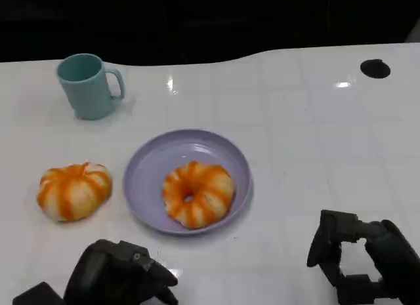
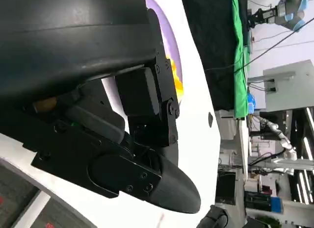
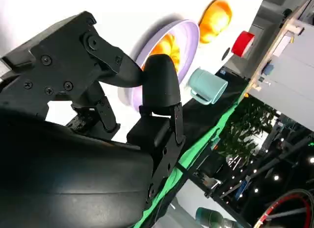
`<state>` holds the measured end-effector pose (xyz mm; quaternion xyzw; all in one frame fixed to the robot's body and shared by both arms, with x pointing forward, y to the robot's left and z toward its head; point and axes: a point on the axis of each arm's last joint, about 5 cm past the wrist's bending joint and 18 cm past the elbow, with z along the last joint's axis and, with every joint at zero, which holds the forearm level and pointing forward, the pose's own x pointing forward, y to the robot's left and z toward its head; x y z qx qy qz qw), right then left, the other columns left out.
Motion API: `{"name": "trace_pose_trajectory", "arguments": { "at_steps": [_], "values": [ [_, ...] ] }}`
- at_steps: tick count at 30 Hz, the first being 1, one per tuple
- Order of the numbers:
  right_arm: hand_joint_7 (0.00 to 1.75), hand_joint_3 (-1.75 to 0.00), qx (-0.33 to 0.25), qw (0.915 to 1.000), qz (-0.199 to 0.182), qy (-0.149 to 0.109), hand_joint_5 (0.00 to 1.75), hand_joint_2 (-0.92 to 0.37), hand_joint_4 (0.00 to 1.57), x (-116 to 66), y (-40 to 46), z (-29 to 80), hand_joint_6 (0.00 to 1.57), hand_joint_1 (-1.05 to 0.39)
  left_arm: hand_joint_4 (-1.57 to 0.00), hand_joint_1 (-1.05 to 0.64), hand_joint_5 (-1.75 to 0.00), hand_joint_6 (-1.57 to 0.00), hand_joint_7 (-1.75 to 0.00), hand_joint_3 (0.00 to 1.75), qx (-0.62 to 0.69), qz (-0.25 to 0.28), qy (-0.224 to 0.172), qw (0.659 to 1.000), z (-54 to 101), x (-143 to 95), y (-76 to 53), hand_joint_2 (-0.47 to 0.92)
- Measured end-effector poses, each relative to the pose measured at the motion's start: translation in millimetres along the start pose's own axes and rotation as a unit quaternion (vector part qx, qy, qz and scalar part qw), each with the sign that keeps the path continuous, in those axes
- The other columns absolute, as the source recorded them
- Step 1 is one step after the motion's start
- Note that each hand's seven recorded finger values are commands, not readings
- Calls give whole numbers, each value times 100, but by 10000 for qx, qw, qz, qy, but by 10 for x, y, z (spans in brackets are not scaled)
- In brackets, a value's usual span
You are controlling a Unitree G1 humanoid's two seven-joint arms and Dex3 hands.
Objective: Grasp the bread from the table and place it into the plate.
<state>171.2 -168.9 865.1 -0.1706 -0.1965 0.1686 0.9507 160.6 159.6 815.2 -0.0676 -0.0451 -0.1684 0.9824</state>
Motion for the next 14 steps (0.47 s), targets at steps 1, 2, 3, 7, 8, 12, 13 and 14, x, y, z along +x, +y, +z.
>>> {"name": "trace_pose_trajectory", "arguments": {
  "at_steps": [1, 2, 3, 7, 8, 12, 13, 14],
  "values": [
    [146, -119, -3, 10000, 1, -11, 174, -47, 84, -1, 1, -1, 76, -22, -144, -105, -66, -157, -23, 1, 3, -1, -2, 10000, 0, 0, 0, 92],
    [143, -117, -2, 10000, 4, -28, 174, -48, 84, -3, 2, -2, 77, -21, -144, -105, -66, -157, -23, 1, 4, -1, -3, 10000, 0, 0, 0, 92],
    [142, -116, 4, 10000, 7, -31, 173, -48, 84, -6, 4, -8, 78, -21, -144, -105, -66, -157, -23, 0, 4, 0, -3, 10000, 0, 0, 0, 91],
    [135, -110, 18, 10000, 33, -5, 170, -53, 84, -16, 9, -27, 82, -22, -144, -105, -66, -157, -23, 0, 1, 1, -7, 10000, 2, 0, 1, 90],
    [134, -109, 16, 10000, 36, 4, 170, -53, 84, -17, 10, -30, 82, -21, -144, -105, -66, -157, -23, 0, -2, 4, -13, 10000, 3, 1, 1, 90],
    [132, -113, -43, 10000, 77, 10, 169, -51, 84, -16, 15, -31, 82, -21, -144, -105, -66, -157, -22, 0, 3, 4, -27, 10000, 11, 3, 4, 90],
    [132, -114, -43, 10000, 78, 4, 169, -50, 84, -14, 15, -32, 82, -21, -144, -105, -66, -157, -22, 0, 7, 4, -25, 10000, 11, 2, 6, 90],
    [131, -114, -44, 10000, 81, -5, 169, -50, 84, -12, 15, -33, 82, -21, -144, -105, -66, -157, -22, 0, 11, 4, -24, 10000, 12, 1, 8, 90]
  ]
}}
